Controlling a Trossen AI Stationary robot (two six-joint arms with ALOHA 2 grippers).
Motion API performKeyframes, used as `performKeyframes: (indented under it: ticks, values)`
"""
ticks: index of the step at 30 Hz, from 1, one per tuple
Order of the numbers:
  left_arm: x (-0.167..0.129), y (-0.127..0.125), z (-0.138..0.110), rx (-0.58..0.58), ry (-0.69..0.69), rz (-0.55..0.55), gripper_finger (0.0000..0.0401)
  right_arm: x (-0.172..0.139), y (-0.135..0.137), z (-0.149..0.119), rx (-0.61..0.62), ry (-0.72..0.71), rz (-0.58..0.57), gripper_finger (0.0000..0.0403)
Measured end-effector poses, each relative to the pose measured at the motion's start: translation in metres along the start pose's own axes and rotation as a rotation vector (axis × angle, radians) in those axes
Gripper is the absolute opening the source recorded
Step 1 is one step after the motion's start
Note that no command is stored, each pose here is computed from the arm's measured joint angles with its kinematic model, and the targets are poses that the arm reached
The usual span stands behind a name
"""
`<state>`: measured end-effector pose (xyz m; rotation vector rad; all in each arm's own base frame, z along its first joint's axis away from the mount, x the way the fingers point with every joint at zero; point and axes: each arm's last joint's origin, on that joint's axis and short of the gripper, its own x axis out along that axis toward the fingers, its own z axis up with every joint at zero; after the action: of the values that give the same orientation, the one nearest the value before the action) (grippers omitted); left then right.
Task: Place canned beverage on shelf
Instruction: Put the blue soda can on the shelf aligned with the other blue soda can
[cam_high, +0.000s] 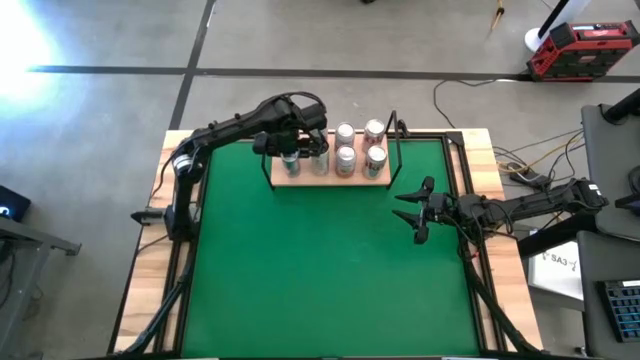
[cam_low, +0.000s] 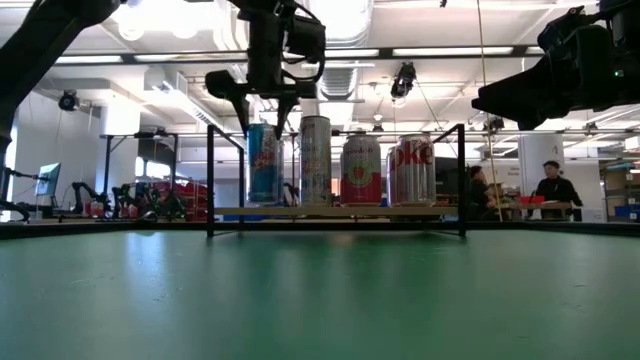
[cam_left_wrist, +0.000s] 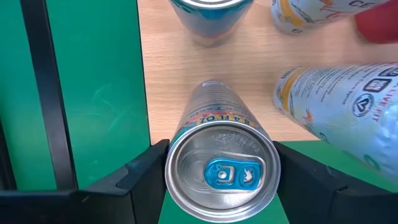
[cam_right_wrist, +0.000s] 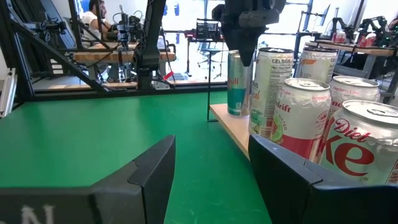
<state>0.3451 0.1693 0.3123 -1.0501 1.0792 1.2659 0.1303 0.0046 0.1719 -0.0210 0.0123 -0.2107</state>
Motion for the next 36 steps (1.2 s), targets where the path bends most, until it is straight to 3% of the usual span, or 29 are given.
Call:
performKeyframes:
  ticks: [19,36]
  values:
    - [0.0062,0.0004,-0.0014,-0.004,0.011,0.02,0.0239,0.0,0.0,0.0,0.0,0.0,0.0,0.0194]
    - [0.0055,-0.0013,-0.0004,0.034,0.001,0.001,0.0314,0.0,0.0,0.0,0.0,0.0,0.0,0.0194]
